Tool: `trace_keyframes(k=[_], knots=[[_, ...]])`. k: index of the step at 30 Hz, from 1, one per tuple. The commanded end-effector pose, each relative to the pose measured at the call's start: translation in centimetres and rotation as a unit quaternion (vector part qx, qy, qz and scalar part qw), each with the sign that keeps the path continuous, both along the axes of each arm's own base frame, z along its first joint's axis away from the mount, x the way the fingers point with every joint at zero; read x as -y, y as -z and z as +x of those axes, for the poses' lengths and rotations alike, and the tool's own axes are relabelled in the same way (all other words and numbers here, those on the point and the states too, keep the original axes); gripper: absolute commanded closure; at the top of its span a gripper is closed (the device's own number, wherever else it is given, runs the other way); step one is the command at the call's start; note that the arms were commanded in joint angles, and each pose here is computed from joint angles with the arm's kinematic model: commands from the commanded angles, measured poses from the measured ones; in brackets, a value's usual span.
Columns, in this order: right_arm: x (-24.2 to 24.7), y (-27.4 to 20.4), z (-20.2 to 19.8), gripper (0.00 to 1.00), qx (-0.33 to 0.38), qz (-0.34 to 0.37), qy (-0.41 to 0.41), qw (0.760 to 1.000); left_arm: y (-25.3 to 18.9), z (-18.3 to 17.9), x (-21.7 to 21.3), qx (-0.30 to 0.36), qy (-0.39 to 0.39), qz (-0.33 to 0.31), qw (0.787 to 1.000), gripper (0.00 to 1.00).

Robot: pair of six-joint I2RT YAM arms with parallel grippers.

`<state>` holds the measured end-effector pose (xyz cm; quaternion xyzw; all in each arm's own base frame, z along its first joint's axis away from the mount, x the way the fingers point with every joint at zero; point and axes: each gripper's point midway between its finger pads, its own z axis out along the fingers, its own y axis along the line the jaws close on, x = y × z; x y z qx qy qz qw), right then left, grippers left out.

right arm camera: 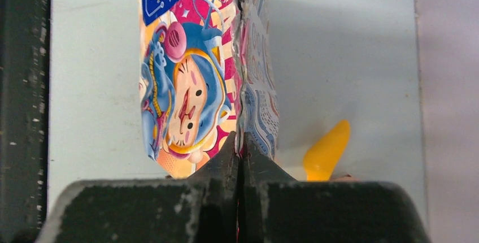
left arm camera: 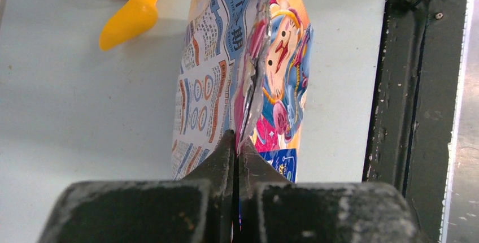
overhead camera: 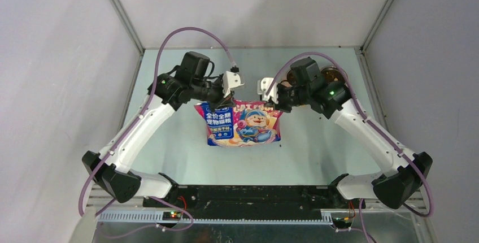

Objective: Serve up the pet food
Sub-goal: Close the pet food bag at the center of the board.

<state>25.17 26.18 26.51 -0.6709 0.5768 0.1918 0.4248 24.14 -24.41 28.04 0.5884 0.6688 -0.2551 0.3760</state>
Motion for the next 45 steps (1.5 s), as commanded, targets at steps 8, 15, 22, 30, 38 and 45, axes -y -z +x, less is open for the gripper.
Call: trace_keyframes(k=[8, 15, 22, 30, 38, 45], knots=[[-1.1, -6.5, -1.9, 1.00, -0.143, 0.148, -0.059, 0.977, -3.1, 0.5, -2.0, 0.037, -0.016, -0.034, 0.999, 1.00], [-2.8, -5.9, -1.3, 0.69, -0.095, 0.125, -0.056, 0.986, -3.3, 0.0, -1.8, 0.025, -0.009, -0.041, 0.999, 0.94], [-4.9, -4.8, -1.3, 0.56, -0.071, 0.096, -0.055, 0.991, -3.7, -0.3, -1.7, 0.023, -0.006, -0.048, 0.999, 0.23], [-5.2, -3.3, -0.1, 0.46, -0.025, 0.061, -0.015, 0.998, -5.0, -1.0, -2.2, 0.039, -0.008, -0.054, 0.998, 0.04], [-3.5, -5.5, 0.3, 0.19, -0.017, 0.074, 0.015, 0.997, -9.0, -0.8, -4.6, 0.082, -0.063, -0.072, 0.992, 0.00], [1.6, -11.6, -0.3, 0.00, -0.011, 0.159, 0.086, 0.984, -12.3, 0.7, -10.2, 0.132, -0.206, -0.102, 0.964, 0.00]])
